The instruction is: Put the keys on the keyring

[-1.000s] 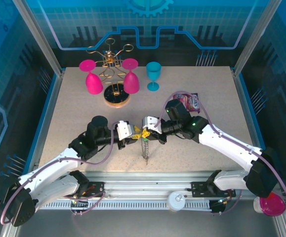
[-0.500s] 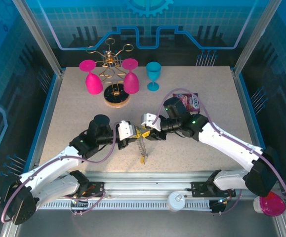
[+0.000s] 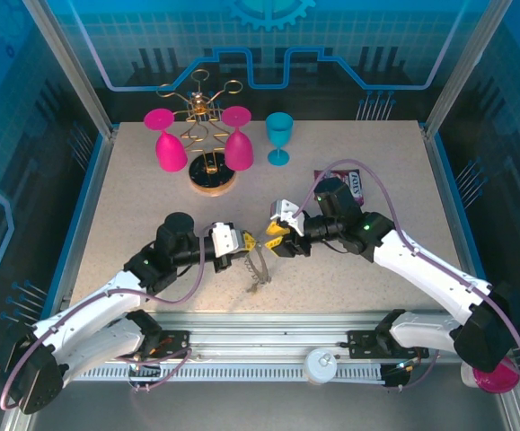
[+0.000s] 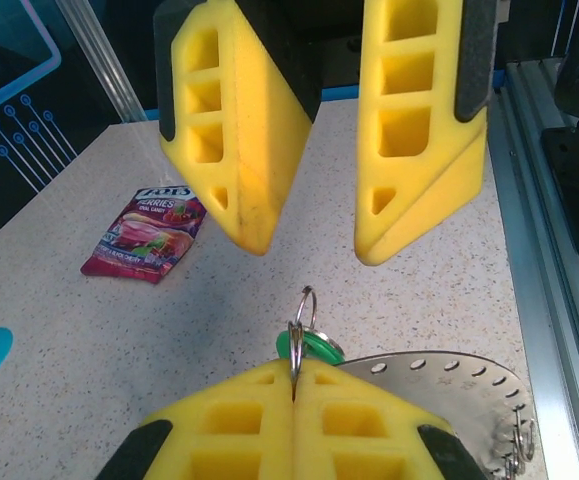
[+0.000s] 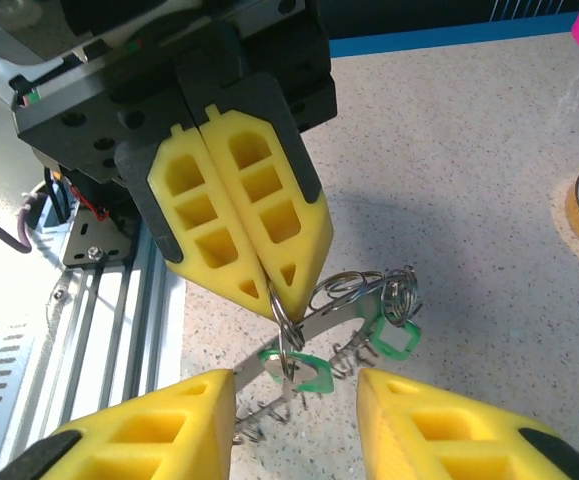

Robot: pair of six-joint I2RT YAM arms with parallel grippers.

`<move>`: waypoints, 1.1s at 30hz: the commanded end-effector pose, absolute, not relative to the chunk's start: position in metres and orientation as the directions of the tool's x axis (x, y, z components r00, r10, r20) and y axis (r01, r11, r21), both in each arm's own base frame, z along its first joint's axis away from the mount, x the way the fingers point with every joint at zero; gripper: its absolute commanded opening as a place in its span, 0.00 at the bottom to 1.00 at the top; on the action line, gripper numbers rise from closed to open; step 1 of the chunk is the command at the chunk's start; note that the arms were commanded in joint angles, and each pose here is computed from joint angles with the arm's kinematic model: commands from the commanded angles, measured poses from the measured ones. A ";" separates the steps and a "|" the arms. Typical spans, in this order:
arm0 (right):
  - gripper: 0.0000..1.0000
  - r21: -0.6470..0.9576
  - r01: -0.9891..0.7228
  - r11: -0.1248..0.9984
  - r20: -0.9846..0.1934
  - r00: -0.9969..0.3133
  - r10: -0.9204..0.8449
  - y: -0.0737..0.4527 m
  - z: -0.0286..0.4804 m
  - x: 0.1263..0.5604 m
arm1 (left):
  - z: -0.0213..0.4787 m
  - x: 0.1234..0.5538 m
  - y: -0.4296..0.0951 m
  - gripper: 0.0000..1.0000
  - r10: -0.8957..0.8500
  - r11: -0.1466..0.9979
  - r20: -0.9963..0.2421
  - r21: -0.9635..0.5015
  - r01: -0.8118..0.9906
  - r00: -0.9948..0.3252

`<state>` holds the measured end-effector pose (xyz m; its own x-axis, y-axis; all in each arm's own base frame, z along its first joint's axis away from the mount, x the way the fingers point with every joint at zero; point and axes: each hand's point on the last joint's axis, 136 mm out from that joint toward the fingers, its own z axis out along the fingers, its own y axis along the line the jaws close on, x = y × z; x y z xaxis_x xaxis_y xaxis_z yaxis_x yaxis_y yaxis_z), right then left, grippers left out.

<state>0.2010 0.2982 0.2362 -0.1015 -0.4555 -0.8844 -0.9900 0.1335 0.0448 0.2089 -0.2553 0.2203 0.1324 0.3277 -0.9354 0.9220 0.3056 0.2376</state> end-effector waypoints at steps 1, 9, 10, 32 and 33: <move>0.35 0.076 -0.992 0.100 -0.896 -0.112 -0.429 0.306 0.238 0.197 | 0.234 0.208 -0.258 0.00 0.294 0.298 -0.934 0.291 0.909 0.203; 0.24 0.080 -0.992 0.098 -0.895 -0.115 -0.431 0.311 0.235 0.201 | 0.233 0.209 -0.259 0.00 0.290 0.295 -0.936 0.284 0.912 0.198; 0.22 0.080 -0.992 0.096 -0.896 -0.114 -0.430 0.312 0.235 0.200 | 0.233 0.209 -0.260 0.00 0.289 0.295 -0.936 0.285 0.912 0.199; 0.00 0.163 -0.972 0.172 -0.848 -0.227 -0.479 0.307 0.205 0.212 | 0.253 0.207 -0.256 0.00 0.198 0.345 -0.934 0.351 0.871 0.298; 0.00 0.163 -0.972 0.171 -0.849 -0.227 -0.477 0.308 0.205 0.212 | 0.254 0.207 -0.255 0.00 0.194 0.347 -0.933 0.354 0.869 0.303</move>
<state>0.2105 0.3086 0.2136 -0.1913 -0.4700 -0.8617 -0.9794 0.1487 0.1363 0.2108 -0.2532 0.2211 0.1906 0.2815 -0.9404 0.8974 0.3384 0.2832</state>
